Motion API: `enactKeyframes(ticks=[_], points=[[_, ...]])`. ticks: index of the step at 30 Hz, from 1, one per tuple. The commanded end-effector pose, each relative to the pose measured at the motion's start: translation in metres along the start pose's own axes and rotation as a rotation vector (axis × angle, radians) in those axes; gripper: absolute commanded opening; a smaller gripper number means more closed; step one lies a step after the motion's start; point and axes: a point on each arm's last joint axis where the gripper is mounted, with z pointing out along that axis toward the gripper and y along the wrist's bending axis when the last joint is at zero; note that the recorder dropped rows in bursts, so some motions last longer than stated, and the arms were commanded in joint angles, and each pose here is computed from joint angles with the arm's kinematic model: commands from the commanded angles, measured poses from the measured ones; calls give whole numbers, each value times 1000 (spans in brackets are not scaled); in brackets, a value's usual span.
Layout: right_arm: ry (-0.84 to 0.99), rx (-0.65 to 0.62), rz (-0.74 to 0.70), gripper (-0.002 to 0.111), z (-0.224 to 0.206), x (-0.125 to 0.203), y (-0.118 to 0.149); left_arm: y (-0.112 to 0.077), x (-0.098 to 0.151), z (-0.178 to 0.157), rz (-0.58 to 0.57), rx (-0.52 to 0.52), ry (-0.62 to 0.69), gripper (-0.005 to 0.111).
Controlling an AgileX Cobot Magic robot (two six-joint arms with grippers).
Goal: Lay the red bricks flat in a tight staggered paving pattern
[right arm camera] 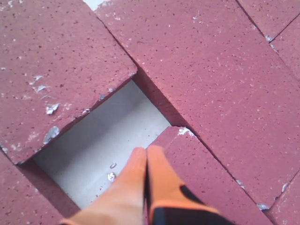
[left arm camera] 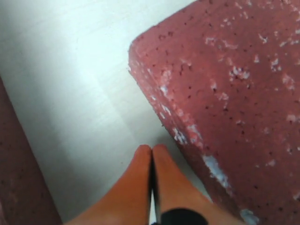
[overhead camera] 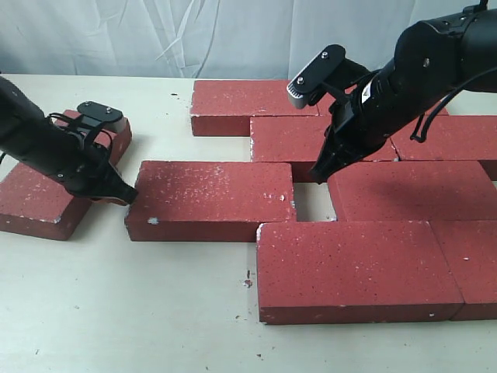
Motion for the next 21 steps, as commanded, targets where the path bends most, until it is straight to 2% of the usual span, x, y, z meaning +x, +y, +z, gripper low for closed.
enactKeyframes(ticks=[1, 10, 21], points=[[-15, 12, 2, -1, -3, 0, -2, -7, -3, 2, 1, 20, 0, 0], [-15, 12, 2, -1, -3, 0, -2, -31, -15, 10, 82, 22, -16, 0], [-17, 13, 3, -1, -3, 0, -2, -35, -17, 12, 91, 12, -29, 0]])
